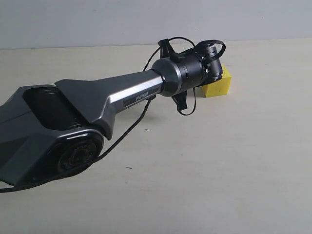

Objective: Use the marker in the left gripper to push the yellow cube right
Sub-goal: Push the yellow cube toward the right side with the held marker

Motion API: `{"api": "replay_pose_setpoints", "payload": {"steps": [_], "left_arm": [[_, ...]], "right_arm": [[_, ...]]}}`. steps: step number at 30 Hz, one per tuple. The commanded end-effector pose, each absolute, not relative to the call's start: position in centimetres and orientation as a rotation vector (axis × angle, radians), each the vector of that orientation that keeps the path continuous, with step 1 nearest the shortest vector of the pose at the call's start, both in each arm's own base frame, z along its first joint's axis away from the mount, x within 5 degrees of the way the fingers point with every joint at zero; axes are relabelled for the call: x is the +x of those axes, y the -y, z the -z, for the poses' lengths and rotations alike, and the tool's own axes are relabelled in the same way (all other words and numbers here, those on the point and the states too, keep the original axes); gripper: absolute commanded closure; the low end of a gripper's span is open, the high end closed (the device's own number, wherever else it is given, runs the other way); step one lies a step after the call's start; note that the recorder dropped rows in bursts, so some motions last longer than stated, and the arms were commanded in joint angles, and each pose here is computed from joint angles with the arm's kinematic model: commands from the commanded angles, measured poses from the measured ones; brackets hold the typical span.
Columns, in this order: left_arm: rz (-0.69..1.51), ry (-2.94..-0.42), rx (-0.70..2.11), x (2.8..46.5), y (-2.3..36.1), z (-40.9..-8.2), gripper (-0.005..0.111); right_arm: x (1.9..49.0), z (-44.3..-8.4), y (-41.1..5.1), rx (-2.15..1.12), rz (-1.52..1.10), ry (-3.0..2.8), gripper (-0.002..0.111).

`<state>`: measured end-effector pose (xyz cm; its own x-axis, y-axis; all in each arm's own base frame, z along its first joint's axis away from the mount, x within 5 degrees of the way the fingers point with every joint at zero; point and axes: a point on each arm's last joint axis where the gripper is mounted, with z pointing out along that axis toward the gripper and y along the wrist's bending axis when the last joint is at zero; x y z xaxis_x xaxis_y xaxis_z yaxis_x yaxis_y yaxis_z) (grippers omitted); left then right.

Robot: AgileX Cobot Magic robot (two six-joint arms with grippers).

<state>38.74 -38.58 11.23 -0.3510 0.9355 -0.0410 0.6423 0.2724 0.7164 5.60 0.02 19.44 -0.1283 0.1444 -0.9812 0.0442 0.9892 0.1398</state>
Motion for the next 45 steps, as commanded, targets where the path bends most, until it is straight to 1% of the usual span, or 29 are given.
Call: {"api": "replay_pose_setpoints", "payload": {"steps": [1,7,9,13,17,25,31,38,42,45], "left_arm": [[-0.741,-2.067,1.414,38.6,39.4,-11.6,0.107],[-0.574,-2.003,1.414,38.3,41.0,-11.6,0.107],[-0.608,-2.013,1.415,38.3,40.8,-11.6,0.107],[-0.746,-2.026,1.405,39.0,39.5,-11.9,0.107],[-0.789,-2.024,1.431,39.0,39.2,-11.9,0.107],[-0.721,-1.988,1.520,38.4,40.1,-11.5,0.107],[-0.694,-1.947,1.522,38.7,40.5,-11.2,0.107],[-0.683,-1.961,1.507,38.9,40.2,-11.1,0.107],[-0.558,-1.977,1.436,38.9,41.0,-11.4,0.107],[-0.555,-1.981,1.452,38.8,41.0,-11.4,0.107]], "right_arm": [[5.6,-19.3,0.0,0.139,-0.078,-1.697,0.108],[5.6,-19.3,0.0,0.139,-0.078,-1.697,0.108],[5.6,-19.3,0.0,0.139,-0.078,-1.697,0.108],[5.6,-19.3,0.0,0.139,-0.078,-1.697,0.108],[5.6,-19.3,0.0,0.139,-0.078,-1.697,0.108],[5.6,-19.3,0.0,0.139,-0.078,-1.697,0.108],[5.6,-19.3,0.0,0.139,-0.078,-1.697,0.108],[5.6,-19.3,0.0,0.139,-0.078,-1.697,0.108],[5.6,-19.3,0.0,0.139,-0.078,-1.697,0.108],[5.6,-19.3,0.0,0.139,-0.078,-1.697,0.108]]}}
